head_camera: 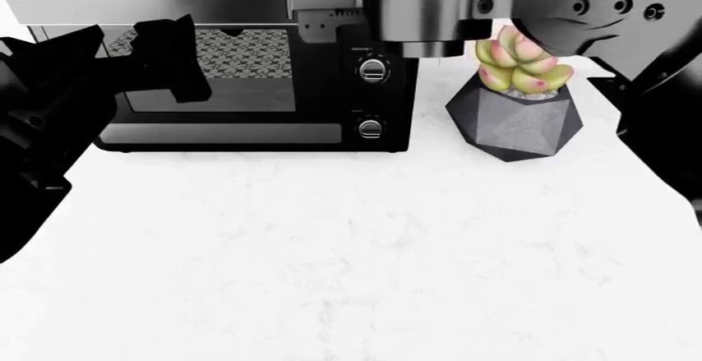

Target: Turn on the toaster oven by setting the timer.

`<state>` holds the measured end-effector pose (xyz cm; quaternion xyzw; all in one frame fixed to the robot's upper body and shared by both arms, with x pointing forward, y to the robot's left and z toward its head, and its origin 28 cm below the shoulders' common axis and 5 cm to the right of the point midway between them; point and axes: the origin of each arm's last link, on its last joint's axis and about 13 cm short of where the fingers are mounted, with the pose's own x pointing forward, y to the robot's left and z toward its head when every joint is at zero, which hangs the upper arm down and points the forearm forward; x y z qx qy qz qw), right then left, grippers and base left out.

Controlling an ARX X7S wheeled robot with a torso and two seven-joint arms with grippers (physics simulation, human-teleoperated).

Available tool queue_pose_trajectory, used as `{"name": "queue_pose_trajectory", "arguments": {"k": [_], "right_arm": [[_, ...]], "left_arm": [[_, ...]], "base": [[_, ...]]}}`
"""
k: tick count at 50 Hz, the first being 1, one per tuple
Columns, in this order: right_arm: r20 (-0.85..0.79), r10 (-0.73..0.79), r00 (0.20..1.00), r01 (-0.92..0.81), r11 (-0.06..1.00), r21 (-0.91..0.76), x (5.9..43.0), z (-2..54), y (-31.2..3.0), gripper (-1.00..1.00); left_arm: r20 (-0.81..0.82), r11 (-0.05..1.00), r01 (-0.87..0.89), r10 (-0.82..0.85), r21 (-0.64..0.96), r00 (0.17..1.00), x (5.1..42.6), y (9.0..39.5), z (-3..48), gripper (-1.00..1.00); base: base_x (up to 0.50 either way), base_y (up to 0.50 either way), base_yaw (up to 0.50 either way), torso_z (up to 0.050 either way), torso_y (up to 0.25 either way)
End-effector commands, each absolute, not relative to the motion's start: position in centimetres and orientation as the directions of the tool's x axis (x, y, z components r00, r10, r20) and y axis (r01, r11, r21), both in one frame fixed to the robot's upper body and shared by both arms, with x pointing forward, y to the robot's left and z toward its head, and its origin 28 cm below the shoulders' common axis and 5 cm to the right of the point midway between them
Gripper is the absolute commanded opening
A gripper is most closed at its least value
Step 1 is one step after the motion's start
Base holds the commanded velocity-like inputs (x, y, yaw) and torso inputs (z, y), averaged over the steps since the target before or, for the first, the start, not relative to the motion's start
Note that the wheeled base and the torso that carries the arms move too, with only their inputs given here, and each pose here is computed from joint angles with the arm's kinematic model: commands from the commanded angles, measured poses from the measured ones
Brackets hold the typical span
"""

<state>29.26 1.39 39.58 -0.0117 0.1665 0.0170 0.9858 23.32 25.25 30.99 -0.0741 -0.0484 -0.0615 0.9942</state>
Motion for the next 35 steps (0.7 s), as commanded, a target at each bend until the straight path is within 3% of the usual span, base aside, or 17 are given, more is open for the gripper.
{"name": "queue_pose_trajectory", "arguments": {"k": [1,35], "right_arm": [[-0.331,0.031,0.943,-0.040,0.999,-0.020,29.4,39.4,1.5,1.00],[-0.341,0.014,0.940,-0.026,0.999,-0.032,31.0,39.1,2.0,1.00]], "left_arm": [[0.106,0.981,0.130,-0.115,-0.141,0.988,23.3,25.3,31.0,1.00],[0.106,0.981,0.128,-0.114,-0.144,0.988,23.3,25.3,31.0,1.00]], "base": [[0.00,0.00,0.00,0.000,0.000],[0.00,0.00,0.00,0.000,0.000]]}}
